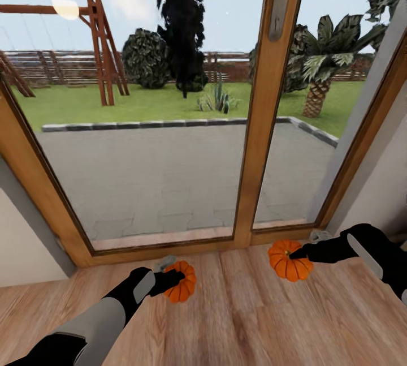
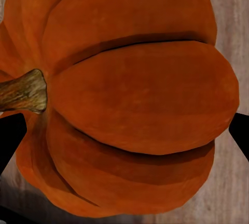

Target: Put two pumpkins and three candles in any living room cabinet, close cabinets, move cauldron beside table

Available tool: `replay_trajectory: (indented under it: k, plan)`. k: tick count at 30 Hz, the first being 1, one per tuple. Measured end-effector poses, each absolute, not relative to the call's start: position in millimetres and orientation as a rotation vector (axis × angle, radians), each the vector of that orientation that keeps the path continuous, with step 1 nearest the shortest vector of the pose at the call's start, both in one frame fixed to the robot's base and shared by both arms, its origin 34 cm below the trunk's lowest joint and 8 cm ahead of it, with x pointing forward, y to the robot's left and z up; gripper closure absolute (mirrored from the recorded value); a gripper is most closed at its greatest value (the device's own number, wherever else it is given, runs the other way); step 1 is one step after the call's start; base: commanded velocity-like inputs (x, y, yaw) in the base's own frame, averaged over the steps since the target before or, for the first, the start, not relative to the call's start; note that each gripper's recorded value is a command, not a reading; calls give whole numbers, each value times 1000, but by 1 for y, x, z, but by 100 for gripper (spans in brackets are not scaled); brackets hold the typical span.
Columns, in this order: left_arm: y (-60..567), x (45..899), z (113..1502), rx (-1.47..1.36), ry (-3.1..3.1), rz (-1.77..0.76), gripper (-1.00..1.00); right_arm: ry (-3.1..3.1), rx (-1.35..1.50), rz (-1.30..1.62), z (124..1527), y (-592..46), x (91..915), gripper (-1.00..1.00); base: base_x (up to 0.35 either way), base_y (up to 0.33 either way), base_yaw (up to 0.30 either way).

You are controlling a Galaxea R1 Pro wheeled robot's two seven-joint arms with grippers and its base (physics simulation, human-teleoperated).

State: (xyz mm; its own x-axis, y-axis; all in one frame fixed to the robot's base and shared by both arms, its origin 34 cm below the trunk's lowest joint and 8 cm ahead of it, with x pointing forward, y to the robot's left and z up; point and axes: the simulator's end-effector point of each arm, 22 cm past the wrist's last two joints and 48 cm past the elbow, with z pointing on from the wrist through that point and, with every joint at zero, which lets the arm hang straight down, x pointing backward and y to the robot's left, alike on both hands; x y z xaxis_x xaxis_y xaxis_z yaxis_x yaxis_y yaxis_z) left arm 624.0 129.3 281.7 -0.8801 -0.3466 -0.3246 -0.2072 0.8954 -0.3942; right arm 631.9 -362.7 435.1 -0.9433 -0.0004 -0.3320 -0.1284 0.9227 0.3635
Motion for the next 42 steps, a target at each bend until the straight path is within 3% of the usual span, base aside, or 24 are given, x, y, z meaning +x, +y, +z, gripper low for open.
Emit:
replay_trajectory:
  k: [13,25,32,42]
  plan:
    - [131,629,299,-389,2643,-489,100,2735,-94,559,447,-358,631,100,-8,0,-102]
    - [132,627,296,-387,2649,-485,100,2720,-91,596,442,-347,634,100,-280,0,-11]
    - [142,627,295,-390,2646,-465,100,2753,-11,586,424,-364,624,100,-296,0,-229]
    - [174,637,312,-415,2599,-426,100,2730,13,573,425,-369,621,100,-29,0,-259]
